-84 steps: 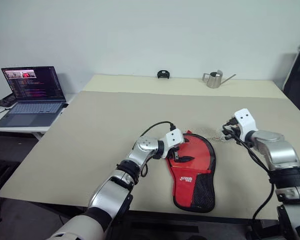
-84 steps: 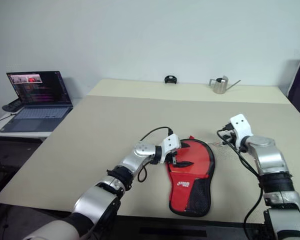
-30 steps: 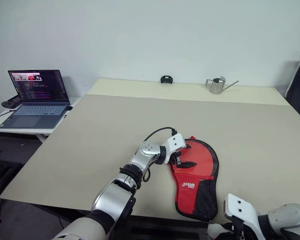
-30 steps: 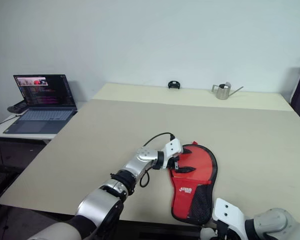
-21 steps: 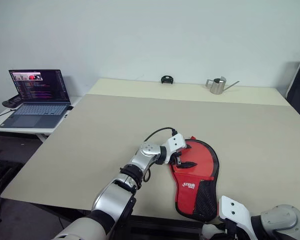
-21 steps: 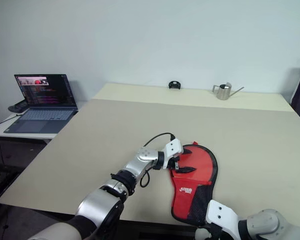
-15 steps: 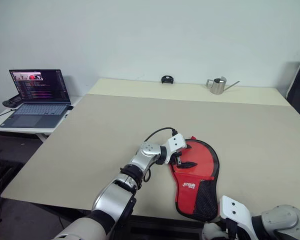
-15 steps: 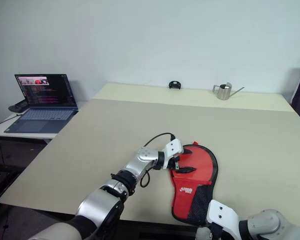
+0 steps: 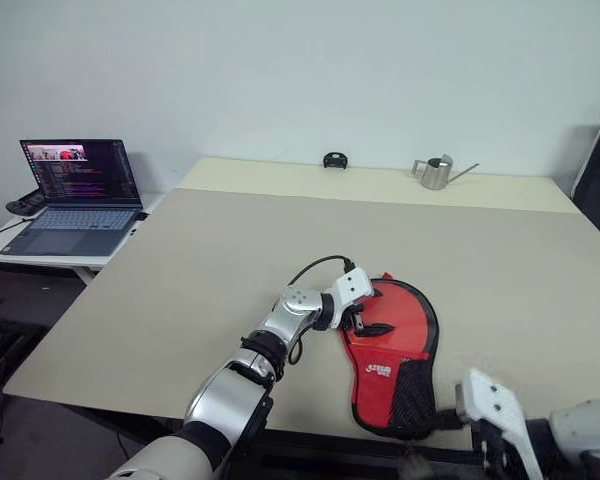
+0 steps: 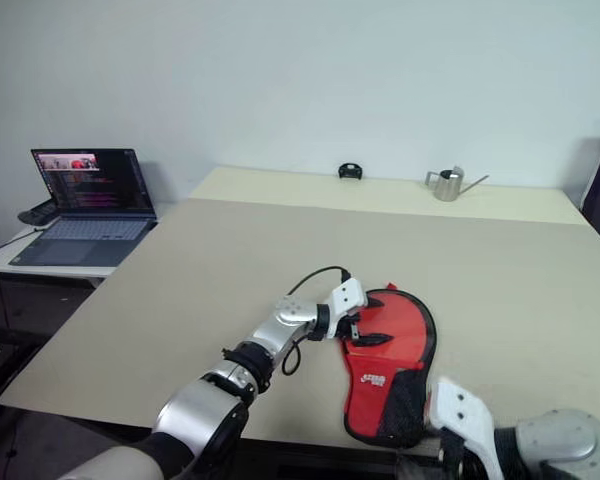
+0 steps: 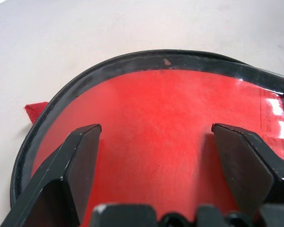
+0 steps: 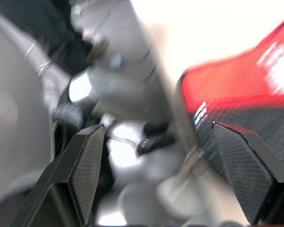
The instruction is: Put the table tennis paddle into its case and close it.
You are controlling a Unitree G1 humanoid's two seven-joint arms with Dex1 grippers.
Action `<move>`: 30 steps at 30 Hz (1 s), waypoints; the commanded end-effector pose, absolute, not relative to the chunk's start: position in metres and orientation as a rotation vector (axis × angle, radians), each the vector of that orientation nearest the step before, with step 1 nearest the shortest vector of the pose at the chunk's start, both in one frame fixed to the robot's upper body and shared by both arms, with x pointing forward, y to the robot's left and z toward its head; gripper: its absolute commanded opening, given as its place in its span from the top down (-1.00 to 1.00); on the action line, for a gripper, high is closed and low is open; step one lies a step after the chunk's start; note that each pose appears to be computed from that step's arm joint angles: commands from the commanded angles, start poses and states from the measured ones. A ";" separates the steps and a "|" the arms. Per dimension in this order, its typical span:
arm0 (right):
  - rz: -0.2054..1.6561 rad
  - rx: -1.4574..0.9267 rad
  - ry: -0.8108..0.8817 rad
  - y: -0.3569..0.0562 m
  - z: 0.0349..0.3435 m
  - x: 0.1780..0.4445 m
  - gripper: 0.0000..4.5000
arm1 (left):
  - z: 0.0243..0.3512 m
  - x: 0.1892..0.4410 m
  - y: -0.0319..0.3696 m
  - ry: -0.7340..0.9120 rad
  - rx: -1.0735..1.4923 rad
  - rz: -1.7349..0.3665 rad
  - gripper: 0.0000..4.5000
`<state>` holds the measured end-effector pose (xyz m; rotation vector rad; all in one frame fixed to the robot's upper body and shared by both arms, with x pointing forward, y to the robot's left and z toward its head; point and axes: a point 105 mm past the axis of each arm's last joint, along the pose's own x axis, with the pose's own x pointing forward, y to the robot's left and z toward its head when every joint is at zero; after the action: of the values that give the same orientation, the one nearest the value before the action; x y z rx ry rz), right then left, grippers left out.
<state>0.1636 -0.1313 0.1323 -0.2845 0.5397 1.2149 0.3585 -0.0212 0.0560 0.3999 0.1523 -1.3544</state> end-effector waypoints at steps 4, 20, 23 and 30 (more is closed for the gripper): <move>1.059 -0.274 0.370 -0.150 0.163 0.221 -0.74 | 0.035 0.334 -0.008 0.228 0.401 -1.501 -0.81; 0.859 -0.272 0.143 -0.185 0.168 0.324 -0.74 | 0.144 0.329 0.092 -0.055 0.338 -1.238 -0.81; 0.863 -0.264 0.115 -0.193 0.170 0.333 -0.74 | 0.152 0.326 0.110 -0.055 0.338 -1.140 -0.81; 0.789 -0.249 0.105 -0.223 0.180 0.364 -0.74 | 0.167 0.323 0.134 -0.078 0.349 -0.962 -0.81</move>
<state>0.3591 -0.2168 0.1647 -0.2242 0.1631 0.8059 0.3259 0.1319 0.1508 0.3357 -0.0185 -0.9869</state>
